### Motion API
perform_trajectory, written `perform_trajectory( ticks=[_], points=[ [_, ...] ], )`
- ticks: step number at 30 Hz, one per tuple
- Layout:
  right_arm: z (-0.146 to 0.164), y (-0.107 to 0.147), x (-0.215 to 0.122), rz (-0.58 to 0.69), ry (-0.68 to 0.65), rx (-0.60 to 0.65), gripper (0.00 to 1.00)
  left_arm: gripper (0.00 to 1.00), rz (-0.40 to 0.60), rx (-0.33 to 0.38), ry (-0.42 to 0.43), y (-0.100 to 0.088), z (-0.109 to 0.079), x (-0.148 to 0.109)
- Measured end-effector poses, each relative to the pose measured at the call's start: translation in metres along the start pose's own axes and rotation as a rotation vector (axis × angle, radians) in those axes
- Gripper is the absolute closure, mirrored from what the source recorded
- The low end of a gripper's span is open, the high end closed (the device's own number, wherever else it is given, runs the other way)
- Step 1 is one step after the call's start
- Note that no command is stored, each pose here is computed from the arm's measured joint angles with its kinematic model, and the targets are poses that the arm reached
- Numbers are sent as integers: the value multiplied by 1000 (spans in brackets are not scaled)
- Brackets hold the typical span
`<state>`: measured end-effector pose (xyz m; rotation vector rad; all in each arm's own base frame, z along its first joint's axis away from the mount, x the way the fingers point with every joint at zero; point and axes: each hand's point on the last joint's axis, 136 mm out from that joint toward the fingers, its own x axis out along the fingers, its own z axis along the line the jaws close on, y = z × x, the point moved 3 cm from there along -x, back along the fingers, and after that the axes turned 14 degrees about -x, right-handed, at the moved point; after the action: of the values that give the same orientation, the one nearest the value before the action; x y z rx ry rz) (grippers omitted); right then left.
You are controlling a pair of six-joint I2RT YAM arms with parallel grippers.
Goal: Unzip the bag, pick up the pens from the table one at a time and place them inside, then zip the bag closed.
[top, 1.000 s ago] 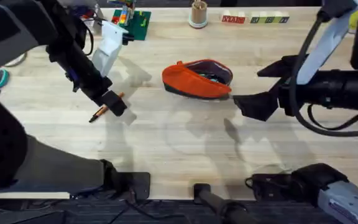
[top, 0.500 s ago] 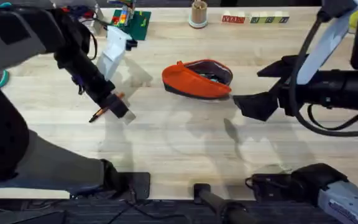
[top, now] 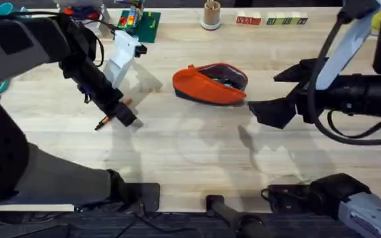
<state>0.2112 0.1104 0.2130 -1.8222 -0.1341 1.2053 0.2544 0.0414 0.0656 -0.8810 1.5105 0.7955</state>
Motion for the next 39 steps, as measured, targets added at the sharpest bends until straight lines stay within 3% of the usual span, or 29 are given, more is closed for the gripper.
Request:
perform_trajectory(
  ticks=[4, 7, 9, 11, 33, 39],
  points=[
    [0, 0, 0, 0, 1, 0, 4, 300, -4, 1, -24, -1, 5, 0],
    [0, 0, 0, 0, 0, 0, 4, 558, 0, -2, -24, 1, 5, 1],
    [0, 0, 0, 0, 0, 0, 5, 816, 4, -1, -20, 2, 4, 2],
    [0, 0, 0, 0, 0, 0, 4, 942, 9, 1, -15, 2, 4, 2],
    [0, 0, 0, 0, 0, 0, 4, 960, 9, -18, -22, 1, 2, 1],
    [0, 0, 0, -1, 0, 0, 4, 960, 1, -33, -18, 3, -11, -3]
  ],
)
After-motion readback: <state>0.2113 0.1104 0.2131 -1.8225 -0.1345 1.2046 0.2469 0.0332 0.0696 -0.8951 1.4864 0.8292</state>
